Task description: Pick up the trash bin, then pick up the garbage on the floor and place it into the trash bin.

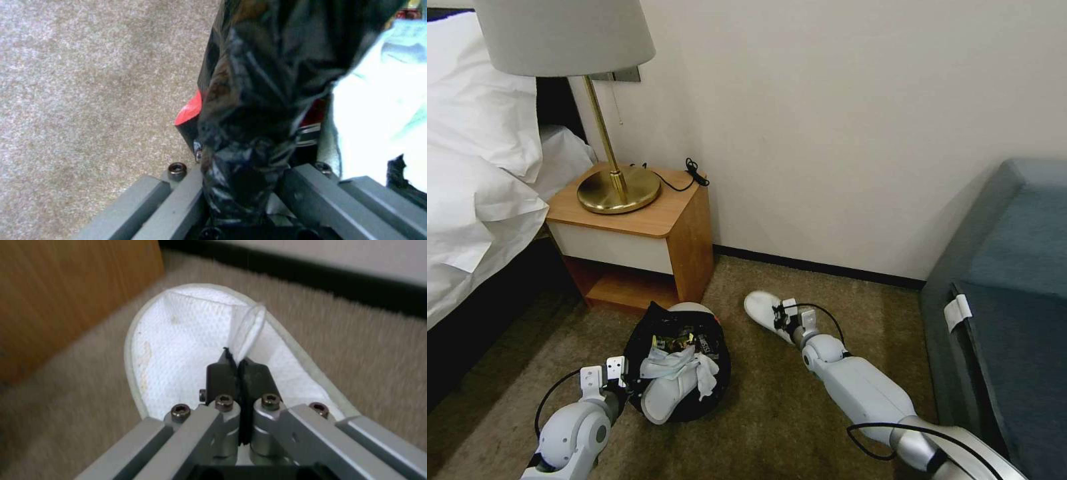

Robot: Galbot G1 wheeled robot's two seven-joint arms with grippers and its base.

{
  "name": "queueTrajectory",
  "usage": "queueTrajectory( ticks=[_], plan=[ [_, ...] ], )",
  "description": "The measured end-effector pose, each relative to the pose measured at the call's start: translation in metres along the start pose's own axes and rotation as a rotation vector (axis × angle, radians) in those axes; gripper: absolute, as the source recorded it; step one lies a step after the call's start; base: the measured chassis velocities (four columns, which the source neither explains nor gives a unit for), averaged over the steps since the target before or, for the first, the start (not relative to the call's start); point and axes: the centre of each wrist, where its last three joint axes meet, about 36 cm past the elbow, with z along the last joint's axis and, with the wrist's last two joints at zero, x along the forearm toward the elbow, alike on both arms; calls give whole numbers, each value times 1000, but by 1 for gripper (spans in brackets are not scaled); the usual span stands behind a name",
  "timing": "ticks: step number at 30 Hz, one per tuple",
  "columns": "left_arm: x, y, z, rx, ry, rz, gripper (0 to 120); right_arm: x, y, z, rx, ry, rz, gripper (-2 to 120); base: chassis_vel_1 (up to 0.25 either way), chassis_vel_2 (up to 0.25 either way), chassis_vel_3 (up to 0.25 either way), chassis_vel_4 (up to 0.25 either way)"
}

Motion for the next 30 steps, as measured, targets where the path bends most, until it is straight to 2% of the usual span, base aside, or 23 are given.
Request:
queueTrajectory(
  ticks=[3, 8, 18, 25, 30],
  plan=[
    [-3, 3, 0, 3, 5, -11, 0, 13, 4, -24, -9, -88, -4, 0, 0, 0, 0, 0],
    [-3, 2, 0, 6, 6, -26, 0, 28, 5, -41, -9, -156, -9, 0, 0, 0, 0, 0],
    [14, 7, 1, -1, -14, -124, 0, 79, -9, -86, 40, -347, -12, 0, 0, 0, 0, 0],
    [32, 1, 4, -12, -34, -126, 0, 119, -15, -85, 116, -363, -54, 0, 0, 0, 0, 0],
    [36, -6, 8, -14, -35, -118, 0, 127, -9, -79, 122, -357, -70, 0, 0, 0, 0, 0]
  ],
)
